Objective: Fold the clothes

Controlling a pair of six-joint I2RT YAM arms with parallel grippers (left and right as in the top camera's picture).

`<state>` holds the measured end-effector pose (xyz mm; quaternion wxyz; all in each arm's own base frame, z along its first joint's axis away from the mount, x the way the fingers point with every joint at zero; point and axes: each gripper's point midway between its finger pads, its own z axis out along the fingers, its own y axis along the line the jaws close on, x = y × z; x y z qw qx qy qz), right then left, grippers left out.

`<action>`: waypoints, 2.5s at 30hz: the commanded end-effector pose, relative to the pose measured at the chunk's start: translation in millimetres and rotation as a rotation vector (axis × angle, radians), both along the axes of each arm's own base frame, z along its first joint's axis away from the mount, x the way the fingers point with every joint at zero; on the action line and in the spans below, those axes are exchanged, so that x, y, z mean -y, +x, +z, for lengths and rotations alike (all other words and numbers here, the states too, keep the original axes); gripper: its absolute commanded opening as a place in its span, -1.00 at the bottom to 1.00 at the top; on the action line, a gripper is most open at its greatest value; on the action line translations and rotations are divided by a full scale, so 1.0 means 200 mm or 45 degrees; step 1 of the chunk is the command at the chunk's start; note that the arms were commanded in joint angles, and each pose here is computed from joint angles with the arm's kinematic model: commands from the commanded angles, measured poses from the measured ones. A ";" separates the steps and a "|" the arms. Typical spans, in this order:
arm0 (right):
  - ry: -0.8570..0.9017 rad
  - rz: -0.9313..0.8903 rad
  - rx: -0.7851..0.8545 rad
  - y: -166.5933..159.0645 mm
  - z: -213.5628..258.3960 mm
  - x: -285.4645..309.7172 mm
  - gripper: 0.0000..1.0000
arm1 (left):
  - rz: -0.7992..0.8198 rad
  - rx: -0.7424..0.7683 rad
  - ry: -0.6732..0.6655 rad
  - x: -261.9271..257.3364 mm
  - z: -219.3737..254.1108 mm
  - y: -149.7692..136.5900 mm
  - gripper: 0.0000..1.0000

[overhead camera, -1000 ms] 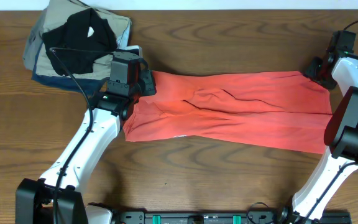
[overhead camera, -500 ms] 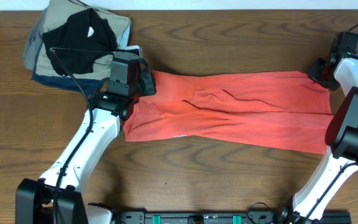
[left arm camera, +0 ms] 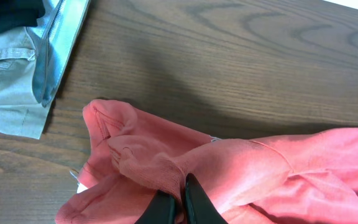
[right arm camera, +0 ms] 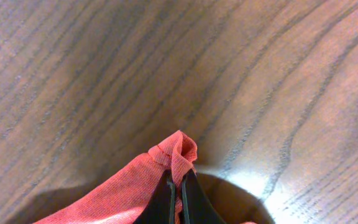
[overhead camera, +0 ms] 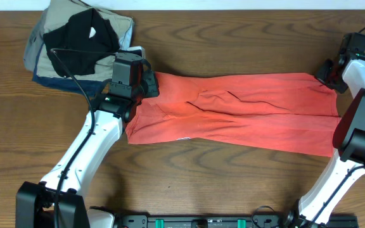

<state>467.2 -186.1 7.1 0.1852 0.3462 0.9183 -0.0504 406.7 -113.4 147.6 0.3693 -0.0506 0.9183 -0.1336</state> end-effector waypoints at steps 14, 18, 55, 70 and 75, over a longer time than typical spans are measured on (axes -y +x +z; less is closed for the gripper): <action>0.016 -0.138 -0.003 0.03 0.32 0.10 -0.98 | 0.013 0.147 -0.039 -0.01 0.22 0.03 -0.88; 0.053 -0.216 -0.025 0.00 0.38 0.09 -0.98 | 0.013 0.185 -0.050 -0.02 0.31 -0.02 -0.88; 0.075 -0.593 -0.616 -0.74 0.66 -0.06 -0.97 | 0.346 -0.512 -0.027 -0.31 -0.03 -0.57 -0.88; 0.079 -0.620 -0.612 -0.89 0.70 -0.13 -0.97 | 0.441 -0.661 -0.069 -0.40 -0.13 -0.60 -0.88; 0.077 -0.622 -0.593 -0.95 0.63 -0.15 -0.97 | 0.383 -0.582 -0.064 -0.38 -0.17 -0.46 -0.88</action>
